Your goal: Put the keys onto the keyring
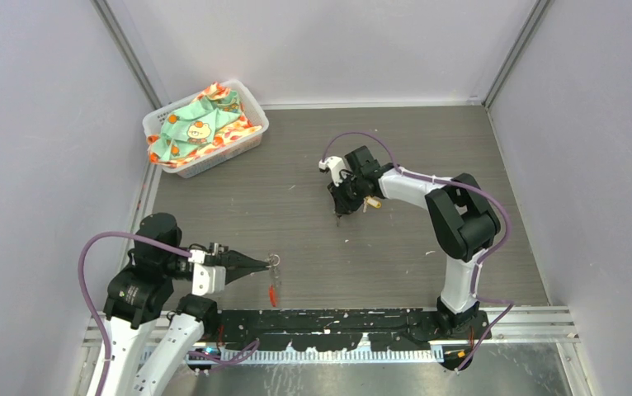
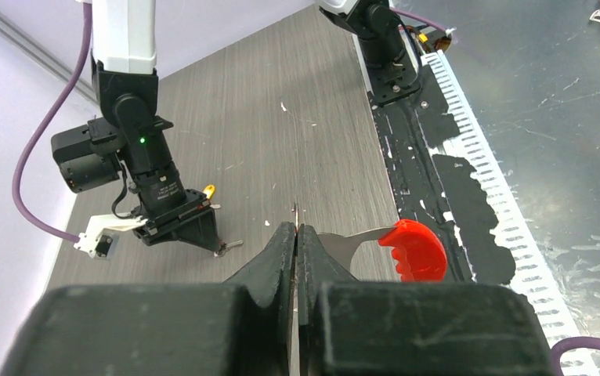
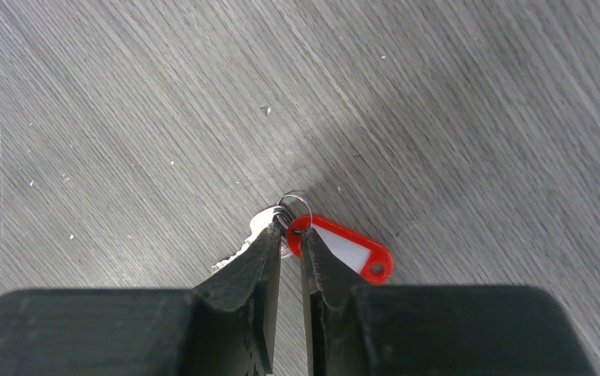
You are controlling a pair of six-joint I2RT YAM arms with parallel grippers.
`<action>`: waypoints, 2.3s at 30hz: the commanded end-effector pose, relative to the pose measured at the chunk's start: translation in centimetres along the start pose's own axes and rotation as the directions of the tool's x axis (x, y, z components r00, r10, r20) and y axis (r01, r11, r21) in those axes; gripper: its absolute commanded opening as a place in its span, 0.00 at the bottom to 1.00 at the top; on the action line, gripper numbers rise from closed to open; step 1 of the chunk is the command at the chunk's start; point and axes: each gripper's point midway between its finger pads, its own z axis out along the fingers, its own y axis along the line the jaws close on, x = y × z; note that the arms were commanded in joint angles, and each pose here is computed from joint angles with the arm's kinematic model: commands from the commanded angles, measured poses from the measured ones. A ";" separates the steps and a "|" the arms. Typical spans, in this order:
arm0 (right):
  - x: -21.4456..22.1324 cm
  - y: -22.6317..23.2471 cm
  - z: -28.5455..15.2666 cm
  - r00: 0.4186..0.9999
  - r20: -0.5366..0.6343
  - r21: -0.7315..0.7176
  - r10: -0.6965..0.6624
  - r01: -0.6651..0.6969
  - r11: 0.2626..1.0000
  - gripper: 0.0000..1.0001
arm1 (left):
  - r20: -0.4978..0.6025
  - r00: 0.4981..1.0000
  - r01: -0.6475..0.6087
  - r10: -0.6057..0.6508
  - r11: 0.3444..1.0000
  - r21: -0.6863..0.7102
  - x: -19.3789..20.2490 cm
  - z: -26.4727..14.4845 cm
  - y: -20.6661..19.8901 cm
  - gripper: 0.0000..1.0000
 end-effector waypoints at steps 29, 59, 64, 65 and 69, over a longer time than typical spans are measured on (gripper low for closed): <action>-6.4 5.7 -10.2 0.907 0.416 0.172 -0.062 -0.012 0.985 0.60 | -0.009 0.997 0.082 -0.082 0.996 0.046 0.2 0.1 -0.4 0.00; -4.7 0.7 -3.3 0.921 0.237 0.179 0.309 -0.354 0.918 0.50 | -0.028 0.998 0.062 -0.062 0.998 0.024 -0.1 -0.1 0.1 0.00; -4.3 0.3 -2.2 0.925 0.234 0.183 0.300 -0.345 0.920 0.50 | -0.031 0.998 0.058 -0.057 0.998 0.021 -0.1 -0.1 0.2 0.00; -4.4 0.3 -2.1 0.925 0.239 0.179 0.296 -0.341 0.923 0.50 | -0.033 0.998 0.056 -0.056 0.998 0.019 0.0 -0.1 0.2 0.00; -4.3 0.3 -1.5 0.931 0.229 0.170 0.283 -0.325 0.930 0.39 | -0.036 0.998 0.048 -0.048 0.999 0.016 0.0 -0.1 0.3 0.00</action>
